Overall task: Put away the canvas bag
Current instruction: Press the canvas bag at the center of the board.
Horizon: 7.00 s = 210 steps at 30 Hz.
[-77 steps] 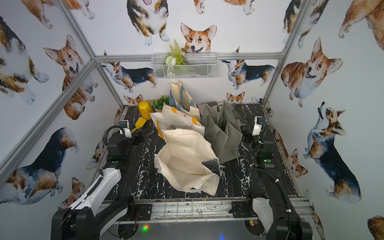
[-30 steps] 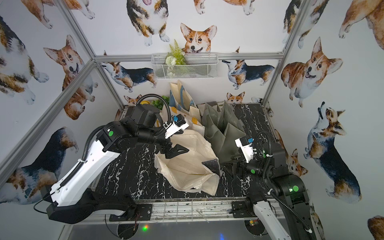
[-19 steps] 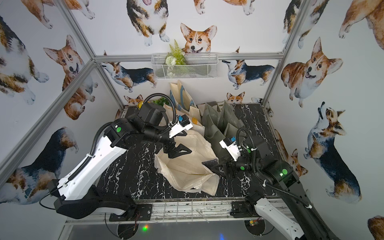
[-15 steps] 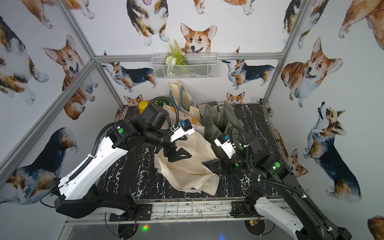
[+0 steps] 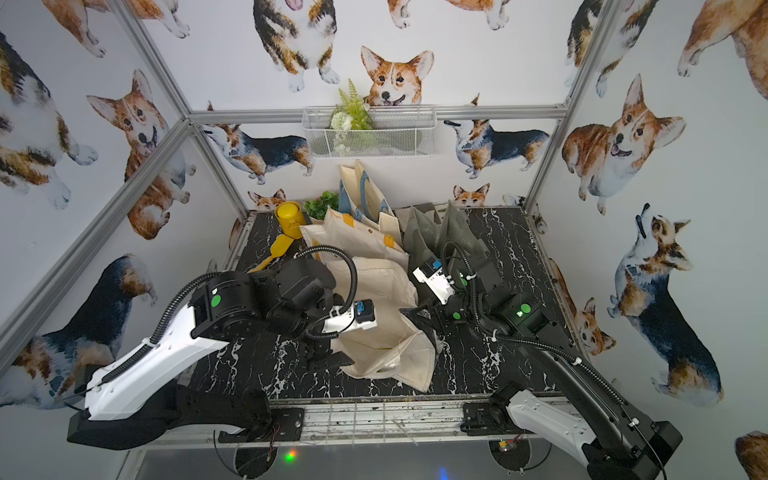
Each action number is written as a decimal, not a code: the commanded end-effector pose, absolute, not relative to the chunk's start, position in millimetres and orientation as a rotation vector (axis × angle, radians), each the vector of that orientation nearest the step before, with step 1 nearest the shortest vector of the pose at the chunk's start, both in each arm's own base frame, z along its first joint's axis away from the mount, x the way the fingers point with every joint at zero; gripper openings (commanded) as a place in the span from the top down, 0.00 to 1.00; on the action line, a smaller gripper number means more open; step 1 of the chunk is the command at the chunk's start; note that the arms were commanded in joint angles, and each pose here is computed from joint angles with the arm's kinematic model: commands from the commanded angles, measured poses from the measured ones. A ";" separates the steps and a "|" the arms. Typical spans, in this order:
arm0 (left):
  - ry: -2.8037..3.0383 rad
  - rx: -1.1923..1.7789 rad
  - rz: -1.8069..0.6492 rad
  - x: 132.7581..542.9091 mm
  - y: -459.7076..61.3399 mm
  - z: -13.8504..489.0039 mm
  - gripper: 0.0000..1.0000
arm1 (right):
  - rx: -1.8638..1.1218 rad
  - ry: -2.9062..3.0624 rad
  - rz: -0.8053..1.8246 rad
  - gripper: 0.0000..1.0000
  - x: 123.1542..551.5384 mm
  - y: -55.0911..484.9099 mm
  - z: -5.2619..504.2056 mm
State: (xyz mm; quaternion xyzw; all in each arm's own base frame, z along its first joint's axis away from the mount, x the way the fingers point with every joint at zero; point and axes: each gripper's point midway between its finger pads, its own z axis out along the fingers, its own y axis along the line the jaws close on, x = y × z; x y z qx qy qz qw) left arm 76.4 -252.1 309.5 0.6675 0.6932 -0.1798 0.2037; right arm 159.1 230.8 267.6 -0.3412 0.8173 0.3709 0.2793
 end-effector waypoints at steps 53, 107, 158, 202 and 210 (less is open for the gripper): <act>1.804 1.576 -0.457 153.9 -288.9 268.2 1.00 | -0.934 1.961 1.134 0.13 108.2 210.3 274.9; 2.123 1.218 -0.799 191.8 -312.6 285.0 1.00 | -1.148 1.726 0.964 0.00 91.0 195.8 262.0; 1.474 1.746 -0.675 142.5 -362.2 367.5 0.14 | -1.345 1.416 0.618 1.00 137.5 213.8 316.2; 1.550 1.673 -0.543 172.0 -357.1 344.0 0.04 | -1.453 1.153 0.400 1.00 160.8 227.8 339.9; 1.585 1.767 -0.562 164.3 -354.2 330.1 0.67 | -1.404 1.166 0.407 1.00 167.1 229.4 348.2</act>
